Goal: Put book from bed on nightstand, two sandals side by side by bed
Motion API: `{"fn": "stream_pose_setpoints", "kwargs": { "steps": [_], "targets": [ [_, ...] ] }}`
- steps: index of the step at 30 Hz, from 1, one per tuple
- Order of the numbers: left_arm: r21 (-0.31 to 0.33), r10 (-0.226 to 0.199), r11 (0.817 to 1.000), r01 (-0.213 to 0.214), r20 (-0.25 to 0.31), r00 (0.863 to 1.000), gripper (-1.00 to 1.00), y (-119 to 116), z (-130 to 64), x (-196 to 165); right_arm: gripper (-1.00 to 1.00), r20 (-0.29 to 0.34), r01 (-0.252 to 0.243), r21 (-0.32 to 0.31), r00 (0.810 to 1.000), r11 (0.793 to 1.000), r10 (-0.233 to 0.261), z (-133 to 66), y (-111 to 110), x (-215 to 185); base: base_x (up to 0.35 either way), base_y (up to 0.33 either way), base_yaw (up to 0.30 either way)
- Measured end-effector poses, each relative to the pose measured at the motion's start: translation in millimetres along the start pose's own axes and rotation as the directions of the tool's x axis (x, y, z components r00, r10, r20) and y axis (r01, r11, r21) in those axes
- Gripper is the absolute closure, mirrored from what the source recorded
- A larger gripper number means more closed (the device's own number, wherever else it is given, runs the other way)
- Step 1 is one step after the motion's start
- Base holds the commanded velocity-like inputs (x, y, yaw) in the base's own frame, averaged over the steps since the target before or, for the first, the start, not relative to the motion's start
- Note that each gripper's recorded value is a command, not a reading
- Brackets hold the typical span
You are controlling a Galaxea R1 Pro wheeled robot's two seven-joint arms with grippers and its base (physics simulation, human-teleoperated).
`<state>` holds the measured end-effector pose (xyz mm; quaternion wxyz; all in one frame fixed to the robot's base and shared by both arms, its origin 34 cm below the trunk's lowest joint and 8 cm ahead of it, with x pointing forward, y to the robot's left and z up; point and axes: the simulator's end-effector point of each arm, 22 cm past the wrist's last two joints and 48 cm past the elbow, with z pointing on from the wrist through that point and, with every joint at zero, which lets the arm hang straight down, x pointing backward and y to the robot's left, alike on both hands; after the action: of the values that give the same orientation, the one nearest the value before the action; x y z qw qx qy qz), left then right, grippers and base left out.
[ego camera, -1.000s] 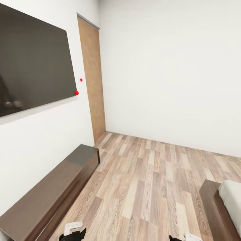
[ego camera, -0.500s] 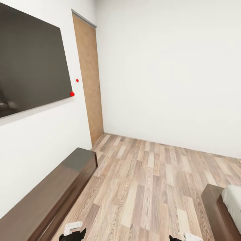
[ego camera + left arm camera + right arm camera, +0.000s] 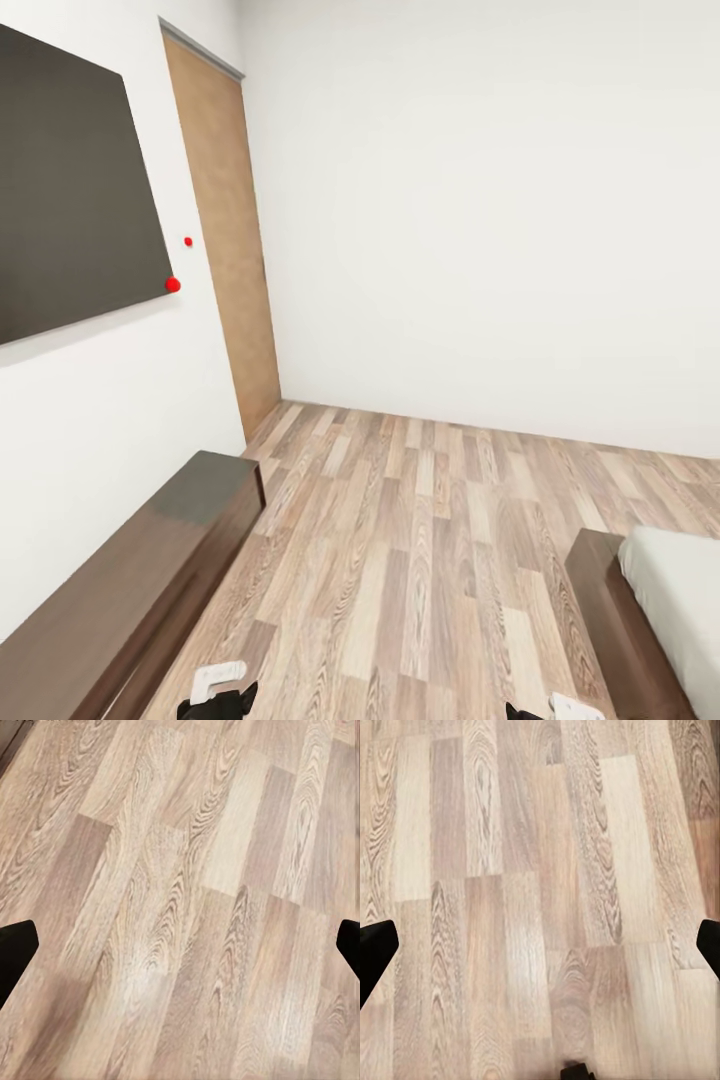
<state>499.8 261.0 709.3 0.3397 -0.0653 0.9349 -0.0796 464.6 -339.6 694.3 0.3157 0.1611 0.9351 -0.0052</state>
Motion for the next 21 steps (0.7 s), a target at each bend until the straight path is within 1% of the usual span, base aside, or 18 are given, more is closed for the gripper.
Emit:
{"fn": "stream_pose_setpoints", "kwargs": {
  "steps": [10, 14, 21],
  "targets": [
    [0.000, 0.000, 1.000, 0.000, 0.001, 1.000, -1.00, 0.0, -0.1, -0.1, -1.00, 0.000, 0.000, 0.000, 1.000, 1.000, 0.000, -0.1, 0.0, 0.0, 0.014, 0.000, -0.204],
    [0.000, 0.000, 1.000, 0.000, 0.000, 1.000, -1.00, 0.0, -0.4, 0.1, -1.00, 0.001, 0.000, 0.002, 1.000, 1.000, 0.000, -0.3, -0.4, -0.1, 0.243, 0.000, -0.060],
    [0.000, 0.000, 1.000, 0.000, 0.000, 1.000, -1.00, 0.1, -0.5, 0.2, -1.00, 0.001, -0.001, 0.003, 1.000, 1.000, 0.001, -0.4, -0.7, -0.2, 0.312, 0.000, -0.012]
  ]
}}
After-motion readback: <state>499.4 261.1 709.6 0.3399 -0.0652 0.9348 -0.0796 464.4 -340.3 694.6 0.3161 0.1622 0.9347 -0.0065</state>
